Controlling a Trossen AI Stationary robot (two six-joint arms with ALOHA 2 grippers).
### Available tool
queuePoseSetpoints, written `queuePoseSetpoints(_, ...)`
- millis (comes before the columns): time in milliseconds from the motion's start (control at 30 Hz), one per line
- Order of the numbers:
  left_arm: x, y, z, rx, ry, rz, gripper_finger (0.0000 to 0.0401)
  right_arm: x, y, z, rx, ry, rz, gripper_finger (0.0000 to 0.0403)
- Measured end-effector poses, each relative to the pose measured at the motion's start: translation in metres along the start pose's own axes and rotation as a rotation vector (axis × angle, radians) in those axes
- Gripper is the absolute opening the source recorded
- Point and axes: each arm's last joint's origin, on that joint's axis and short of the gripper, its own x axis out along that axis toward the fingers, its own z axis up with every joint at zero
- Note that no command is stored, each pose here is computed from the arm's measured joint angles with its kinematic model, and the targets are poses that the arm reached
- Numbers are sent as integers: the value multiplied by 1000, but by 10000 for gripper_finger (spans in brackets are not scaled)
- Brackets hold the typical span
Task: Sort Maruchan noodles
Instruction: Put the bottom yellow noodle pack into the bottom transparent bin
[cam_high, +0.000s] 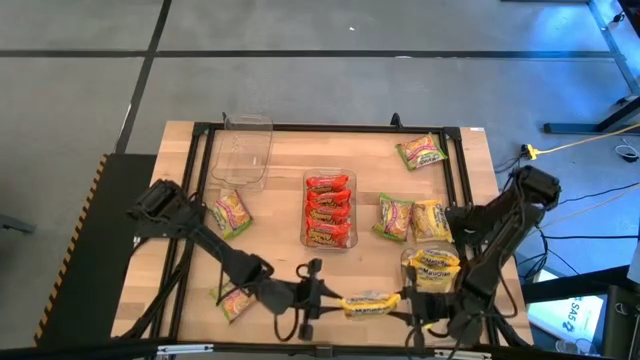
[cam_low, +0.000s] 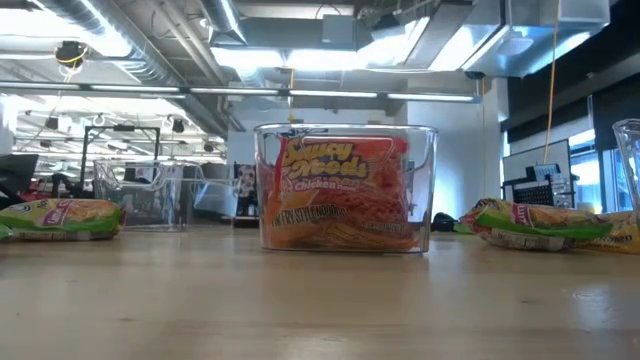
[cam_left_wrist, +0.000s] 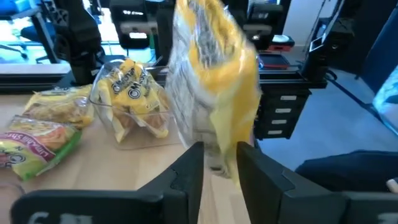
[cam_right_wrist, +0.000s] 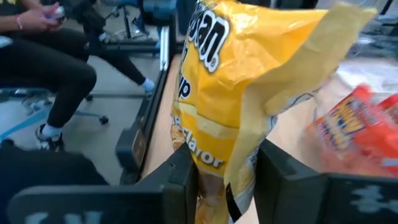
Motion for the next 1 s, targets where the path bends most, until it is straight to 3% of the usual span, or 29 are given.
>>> queuePoseSetpoints(300,10,19,2,-68,23,-25,188,-20,-13,20,-3,-43,-51,89)
queuePoseSetpoints(500,12,24,14,-119,-78,-36,239,-19,-15,21,-7,-40,-59,89)
queuePoseSetpoints(767,16,33,17,-174,-99,-5,246,-2,-29,27,-1,-44,-126,89)
queuePoseSetpoints(1000,16,36,17,-146,-108,75,244,5,-34,35,-32,-73,-132,89)
